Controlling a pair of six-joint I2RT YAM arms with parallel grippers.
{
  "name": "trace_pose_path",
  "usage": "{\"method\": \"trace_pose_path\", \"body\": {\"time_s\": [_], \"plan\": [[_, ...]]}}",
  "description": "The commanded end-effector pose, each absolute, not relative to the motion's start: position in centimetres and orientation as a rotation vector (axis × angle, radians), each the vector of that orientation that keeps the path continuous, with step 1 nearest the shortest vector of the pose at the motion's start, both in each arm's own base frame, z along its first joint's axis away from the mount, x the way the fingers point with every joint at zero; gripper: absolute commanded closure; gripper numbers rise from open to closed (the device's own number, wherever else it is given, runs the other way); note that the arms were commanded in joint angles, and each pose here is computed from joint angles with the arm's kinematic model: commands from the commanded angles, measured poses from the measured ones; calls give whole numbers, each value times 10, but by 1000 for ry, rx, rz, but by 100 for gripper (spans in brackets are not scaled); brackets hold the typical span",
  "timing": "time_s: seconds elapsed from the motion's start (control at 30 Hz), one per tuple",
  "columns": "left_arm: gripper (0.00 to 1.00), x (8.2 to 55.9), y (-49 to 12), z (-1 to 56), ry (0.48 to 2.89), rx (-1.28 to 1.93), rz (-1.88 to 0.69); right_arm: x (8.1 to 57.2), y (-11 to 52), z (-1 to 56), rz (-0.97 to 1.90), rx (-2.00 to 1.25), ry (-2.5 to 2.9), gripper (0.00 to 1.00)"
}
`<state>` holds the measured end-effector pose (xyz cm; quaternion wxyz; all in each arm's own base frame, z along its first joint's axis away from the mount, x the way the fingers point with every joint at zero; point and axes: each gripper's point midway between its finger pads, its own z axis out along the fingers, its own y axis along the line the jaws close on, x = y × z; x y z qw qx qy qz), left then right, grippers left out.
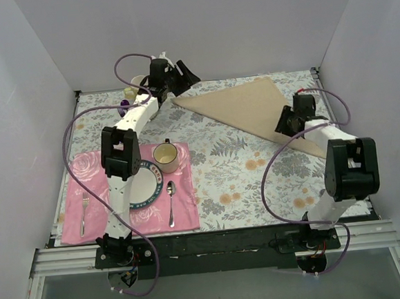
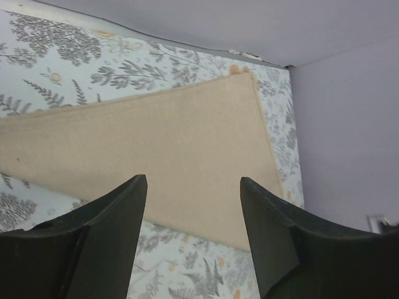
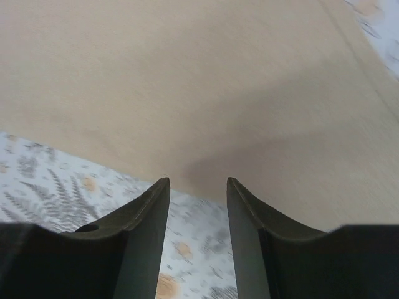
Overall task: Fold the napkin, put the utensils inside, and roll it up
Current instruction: Grab a utensil with the right arm
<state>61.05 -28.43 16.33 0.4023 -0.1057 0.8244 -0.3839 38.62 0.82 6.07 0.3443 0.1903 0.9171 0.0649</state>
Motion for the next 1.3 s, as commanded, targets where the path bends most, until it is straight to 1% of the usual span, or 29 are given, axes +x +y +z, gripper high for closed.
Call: {"method": "trace_pose_path", "body": {"time_s": [0.0,0.03,0.07,0.1,0.2,0.37,0.53,0.67,0.8,1.03,1.1,1.13,1.2,1.23,1.27], "plan": [[39,560,-287,229,2057,-184,-1014,444,73,78,410,356,2379,50],[39,553,-289,226,2074,-190,-1020,447,82,74,441,353,2402,51],[39,547,-289,225,2086,-200,-1030,447,95,57,483,361,2452,55],[39,537,-295,223,2106,-178,-1062,459,101,64,507,355,2435,61],[39,515,-304,220,2152,-131,-1103,464,114,52,551,368,2462,67],[39,484,-315,215,2209,-88,-1153,464,118,36,550,360,2510,68],[39,477,-324,201,2247,-77,-1155,439,114,19,528,354,2569,68],[39,477,-330,192,2267,-61,-1151,407,108,7,501,354,2618,68],[38,476,-339,171,2318,-56,-1144,383,110,3,532,369,2628,67],[38,473,-359,143,2393,-26,-1147,379,113,20,570,407,2613,66],[38,469,-367,137,2414,-2,-1141,376,119,26,622,409,2600,65],[38,469,-370,135,2418,1,-1142,378,119,39,626,398,2570,64],[38,465,-376,135,2423,15,-1147,376,98,50,471,416,2558,56],[38,465,-376,136,2422,19,-1146,383,77,73,342,452,2490,53],[38,461,-378,139,2421,30,-1146,380,61,80,254,488,2477,46]]}}
